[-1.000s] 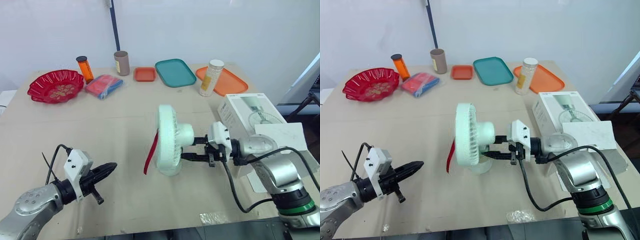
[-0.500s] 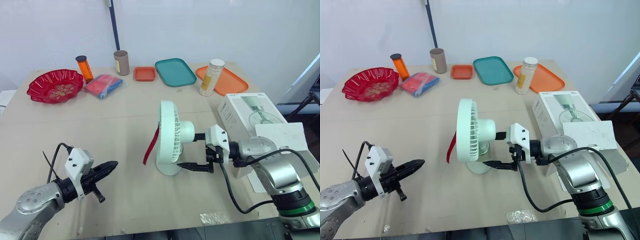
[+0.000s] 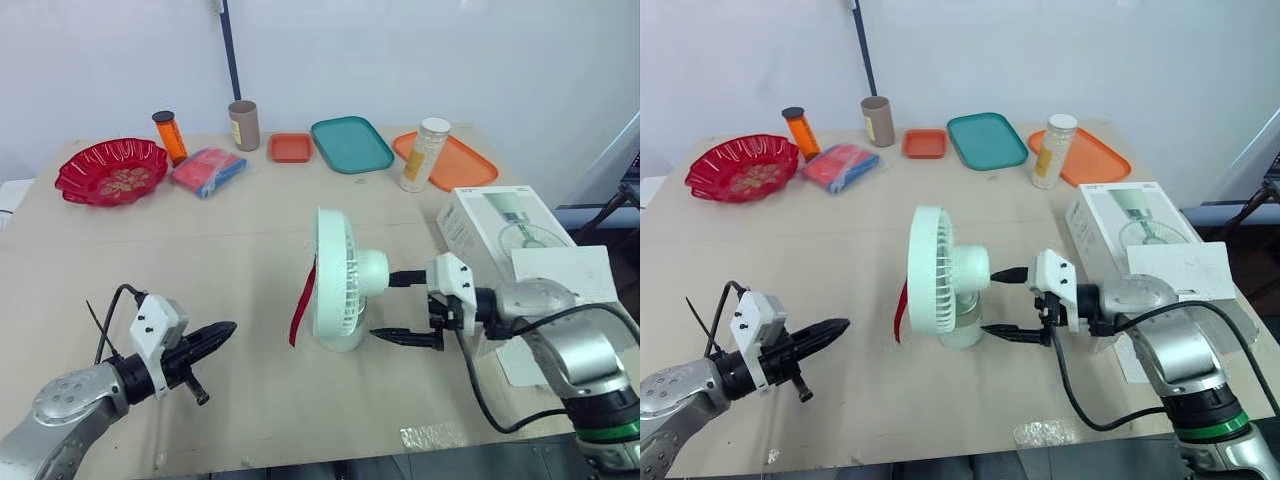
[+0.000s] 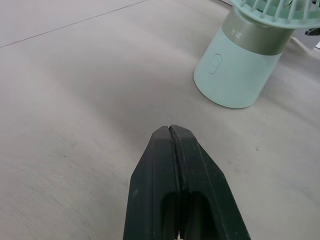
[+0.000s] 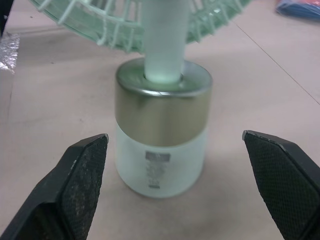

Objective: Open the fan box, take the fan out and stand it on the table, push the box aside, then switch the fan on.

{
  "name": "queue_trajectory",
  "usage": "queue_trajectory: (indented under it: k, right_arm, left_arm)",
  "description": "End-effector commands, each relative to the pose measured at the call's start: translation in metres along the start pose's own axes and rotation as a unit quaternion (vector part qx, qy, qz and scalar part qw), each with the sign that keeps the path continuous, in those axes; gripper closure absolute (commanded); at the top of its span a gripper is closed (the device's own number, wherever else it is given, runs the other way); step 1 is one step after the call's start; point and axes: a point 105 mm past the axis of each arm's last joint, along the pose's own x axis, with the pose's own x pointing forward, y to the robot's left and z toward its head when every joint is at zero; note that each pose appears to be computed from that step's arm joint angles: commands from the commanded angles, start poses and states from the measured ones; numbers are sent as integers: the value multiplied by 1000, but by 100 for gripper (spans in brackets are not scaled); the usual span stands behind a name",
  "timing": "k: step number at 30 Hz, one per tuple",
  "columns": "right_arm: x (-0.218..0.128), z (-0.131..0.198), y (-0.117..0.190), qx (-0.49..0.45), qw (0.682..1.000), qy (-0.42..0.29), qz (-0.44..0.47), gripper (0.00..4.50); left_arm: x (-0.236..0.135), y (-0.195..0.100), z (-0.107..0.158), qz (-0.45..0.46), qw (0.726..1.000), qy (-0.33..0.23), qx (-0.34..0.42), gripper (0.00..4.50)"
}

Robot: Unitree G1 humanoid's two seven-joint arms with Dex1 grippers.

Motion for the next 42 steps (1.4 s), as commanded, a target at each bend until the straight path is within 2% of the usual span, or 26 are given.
queue_trajectory:
  k: [1,15,20,21,22,26,28,29,30,31,33,42]
  right_arm:
    - [-16,13,-2,-19,1000,-2,-25,8]
    - [-48,14,29,40,992,13,-117,8]
    - [-53,11,38,46,988,13,-149,8]
    - [-54,11,39,46,986,12,-157,0]
    - [-54,11,40,46,985,11,-163,0]
    - [-57,7,48,49,981,11,-187,0]
    - [-59,2,51,54,979,16,-197,0]
    - [-60,2,51,53,978,17,-201,0]
    - [-61,2,50,52,977,17,-204,0]
    - [-62,2,50,51,977,17,-207,0]
    - [-64,3,50,53,975,17,-213,0]
    - [-80,-6,45,49,972,45,-224,0]
  left_arm:
    - [-9,0,8,-12,1000,-7,26,450]
    - [-38,4,-3,-31,996,41,68,450]
    - [-41,7,-6,-21,996,42,76,450]
    - [-42,5,-6,-25,995,42,83,393]
    - [-43,4,-6,-28,995,41,88,373]
    - [-53,-4,-15,-38,993,48,102,246]
    - [-68,0,-29,-27,994,47,92,165]
    - [-74,1,-36,-26,994,51,93,144]
    - [-78,-1,-40,-30,993,55,101,104]
    - [-80,-2,-41,-33,992,55,108,81]
    - [-80,-3,-39,-26,991,48,118,6]
    - [-68,-8,-35,-11,990,29,139,6]
